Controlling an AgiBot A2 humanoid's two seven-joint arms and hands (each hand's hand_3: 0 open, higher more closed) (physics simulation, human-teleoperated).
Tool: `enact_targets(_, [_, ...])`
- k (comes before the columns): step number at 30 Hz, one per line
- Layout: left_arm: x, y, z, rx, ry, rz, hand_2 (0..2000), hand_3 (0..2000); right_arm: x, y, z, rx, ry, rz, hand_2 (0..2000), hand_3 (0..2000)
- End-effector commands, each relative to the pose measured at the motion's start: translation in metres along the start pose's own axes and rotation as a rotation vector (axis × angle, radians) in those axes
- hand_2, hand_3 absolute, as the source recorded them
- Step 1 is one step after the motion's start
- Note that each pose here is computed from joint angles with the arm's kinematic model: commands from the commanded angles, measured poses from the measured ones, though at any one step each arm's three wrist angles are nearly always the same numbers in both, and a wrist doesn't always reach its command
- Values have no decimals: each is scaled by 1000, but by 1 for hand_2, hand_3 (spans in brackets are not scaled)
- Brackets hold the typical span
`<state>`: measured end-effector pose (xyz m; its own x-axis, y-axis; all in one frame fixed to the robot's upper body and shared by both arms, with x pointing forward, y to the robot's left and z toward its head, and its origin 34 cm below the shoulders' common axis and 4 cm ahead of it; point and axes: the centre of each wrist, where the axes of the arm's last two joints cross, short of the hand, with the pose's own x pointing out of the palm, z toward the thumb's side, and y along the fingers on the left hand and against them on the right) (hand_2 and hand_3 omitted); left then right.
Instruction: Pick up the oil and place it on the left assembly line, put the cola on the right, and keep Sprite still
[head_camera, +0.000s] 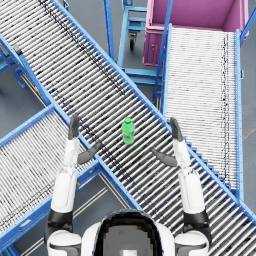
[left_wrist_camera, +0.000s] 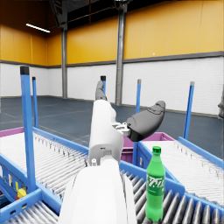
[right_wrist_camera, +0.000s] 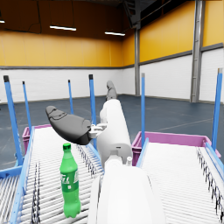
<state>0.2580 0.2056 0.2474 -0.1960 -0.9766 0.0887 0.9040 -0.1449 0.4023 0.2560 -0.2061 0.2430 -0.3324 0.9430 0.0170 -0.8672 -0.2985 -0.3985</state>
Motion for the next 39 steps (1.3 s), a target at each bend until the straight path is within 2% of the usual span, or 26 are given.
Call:
enact_targets(1, [1, -2, -4, -25, -18, -6, 0, 0, 1, 1, -3, 19, -19, 16, 0, 0])
enact_targets(2, [2, -6, -11, -72, -52, -16, 0, 0, 3, 3, -9, 54, -56, 44, 0, 0])
enact_targets(7, [4, -9, -16, -107, -77, -23, 0, 0, 5, 5, -13, 80, -83, 64, 0, 0])
enact_targets(39, [4, -10, -17, -115, -83, -24, 0, 0, 5, 5, -14, 86, -89, 68, 0, 0])
